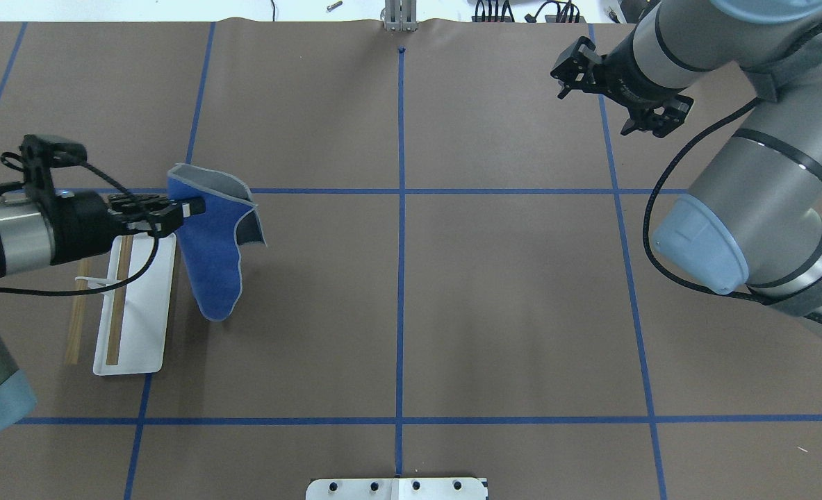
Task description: Hang towel on rack
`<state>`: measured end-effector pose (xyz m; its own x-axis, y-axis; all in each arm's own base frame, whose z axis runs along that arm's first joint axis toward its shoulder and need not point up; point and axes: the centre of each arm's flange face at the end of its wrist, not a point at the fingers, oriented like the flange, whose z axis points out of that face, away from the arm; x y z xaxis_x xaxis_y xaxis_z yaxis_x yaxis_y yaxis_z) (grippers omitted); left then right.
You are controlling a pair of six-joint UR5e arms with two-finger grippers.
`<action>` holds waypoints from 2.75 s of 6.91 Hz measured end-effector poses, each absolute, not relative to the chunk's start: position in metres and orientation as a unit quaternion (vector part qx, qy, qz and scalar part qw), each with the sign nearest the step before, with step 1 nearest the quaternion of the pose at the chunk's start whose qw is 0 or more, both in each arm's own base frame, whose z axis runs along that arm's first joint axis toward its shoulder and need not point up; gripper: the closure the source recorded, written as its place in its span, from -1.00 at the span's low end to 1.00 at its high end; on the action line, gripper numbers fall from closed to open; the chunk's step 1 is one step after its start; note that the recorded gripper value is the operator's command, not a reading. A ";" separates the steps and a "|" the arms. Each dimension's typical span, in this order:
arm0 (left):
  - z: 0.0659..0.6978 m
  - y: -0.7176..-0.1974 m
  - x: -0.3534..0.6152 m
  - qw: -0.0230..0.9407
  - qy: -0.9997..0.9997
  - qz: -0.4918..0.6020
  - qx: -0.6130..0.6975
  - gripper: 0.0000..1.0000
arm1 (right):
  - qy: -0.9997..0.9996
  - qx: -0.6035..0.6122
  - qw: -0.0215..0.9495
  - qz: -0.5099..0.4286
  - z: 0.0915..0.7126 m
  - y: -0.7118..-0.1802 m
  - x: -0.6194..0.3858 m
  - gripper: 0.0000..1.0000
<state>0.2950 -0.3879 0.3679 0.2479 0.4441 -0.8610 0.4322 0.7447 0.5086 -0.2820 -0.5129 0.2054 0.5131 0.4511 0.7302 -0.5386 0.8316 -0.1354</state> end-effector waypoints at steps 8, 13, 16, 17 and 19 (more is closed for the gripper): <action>0.516 -0.346 0.177 0.694 0.639 -0.132 0.306 1.00 | -0.385 0.053 0.897 0.211 0.256 -0.512 -0.236 -1.00; 0.544 -0.349 0.168 0.704 0.623 -0.153 0.303 -0.97 | -0.388 0.060 0.892 0.224 0.253 -0.518 -0.221 -1.00; 0.559 -0.353 0.164 0.712 0.609 -0.165 0.308 -0.97 | -0.388 0.060 0.891 0.227 0.252 -0.518 -0.221 -1.00; 0.566 -0.356 0.158 0.717 0.601 -0.171 0.310 -0.97 | -0.388 0.060 0.891 0.227 0.253 -0.518 -0.221 -1.00; 0.585 -0.368 0.138 0.735 0.568 -0.168 0.330 -0.97 | -0.386 0.059 0.892 0.226 0.254 -0.518 -0.221 -1.00</action>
<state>0.1383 -0.3680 0.5848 0.2980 0.1280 -0.9459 0.6215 0.7262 0.2941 -0.2205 -0.5180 0.2542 0.5994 0.3580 0.7160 -0.4490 0.8908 -0.0695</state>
